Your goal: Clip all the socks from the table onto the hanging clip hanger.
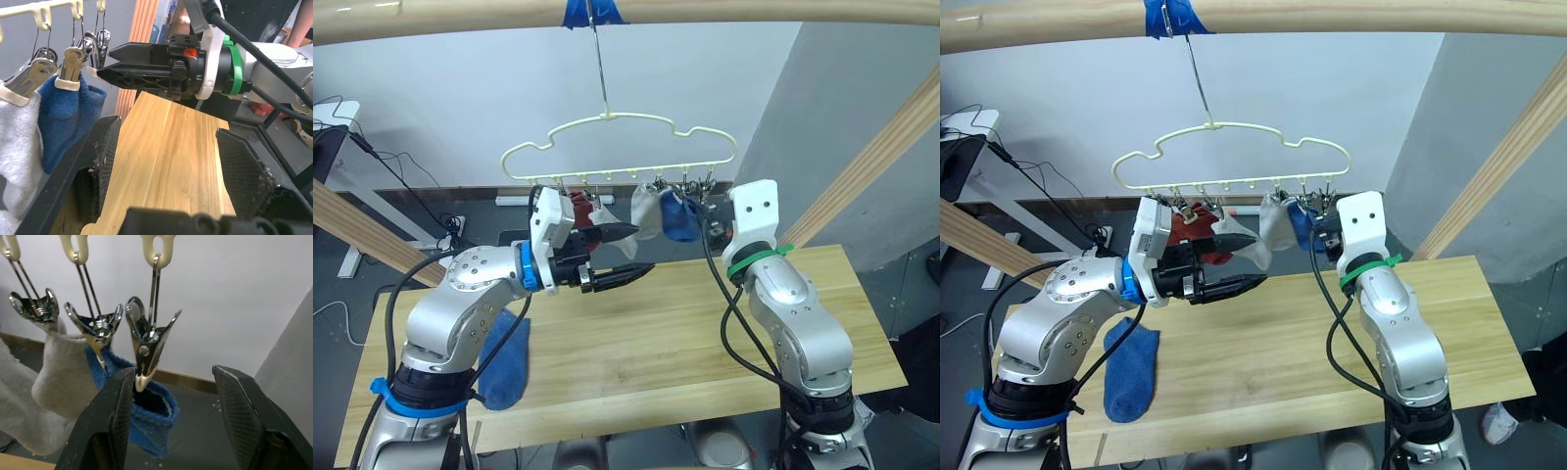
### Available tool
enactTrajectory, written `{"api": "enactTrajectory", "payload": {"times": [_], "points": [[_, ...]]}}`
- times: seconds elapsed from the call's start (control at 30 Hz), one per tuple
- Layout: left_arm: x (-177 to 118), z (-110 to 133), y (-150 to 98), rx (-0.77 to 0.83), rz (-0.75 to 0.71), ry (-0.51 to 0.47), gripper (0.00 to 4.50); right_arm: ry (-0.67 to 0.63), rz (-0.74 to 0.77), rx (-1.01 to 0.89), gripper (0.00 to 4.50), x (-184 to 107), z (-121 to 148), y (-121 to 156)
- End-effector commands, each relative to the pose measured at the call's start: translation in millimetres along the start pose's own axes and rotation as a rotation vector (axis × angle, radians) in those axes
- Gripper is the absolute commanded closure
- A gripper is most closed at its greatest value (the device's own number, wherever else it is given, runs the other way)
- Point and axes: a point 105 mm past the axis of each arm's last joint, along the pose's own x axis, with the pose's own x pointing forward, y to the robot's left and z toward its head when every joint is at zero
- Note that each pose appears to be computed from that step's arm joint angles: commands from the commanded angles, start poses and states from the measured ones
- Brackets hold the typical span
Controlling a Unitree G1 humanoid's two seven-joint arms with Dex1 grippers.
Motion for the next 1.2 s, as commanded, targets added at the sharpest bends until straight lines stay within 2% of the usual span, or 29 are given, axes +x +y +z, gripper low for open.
{"api": "enactTrajectory", "payload": {"times": [0.03, 0.1, 0.73, 1.2], "points": [[2, 8, -2, 0.040, -0.014, -0.016, 1.05, -0.058, -0.015, 0.011, 2.22, -1, 13, -1], [3, 8, -2, 0.040, -0.014, -0.015, 1.05, -0.056, -0.006, 0.019, 2.71, -1, 13, 2], [4, 5, -3, 0.046, -0.012, -0.012, 1.05, -0.098, -0.023, 0.060, 2.71, 14, 27, 5], [5, 4, -3, 0.052, -0.018, -0.008, 1.05, -0.112, -0.050, 0.102, 2.71, 12, 36, 0]]}}
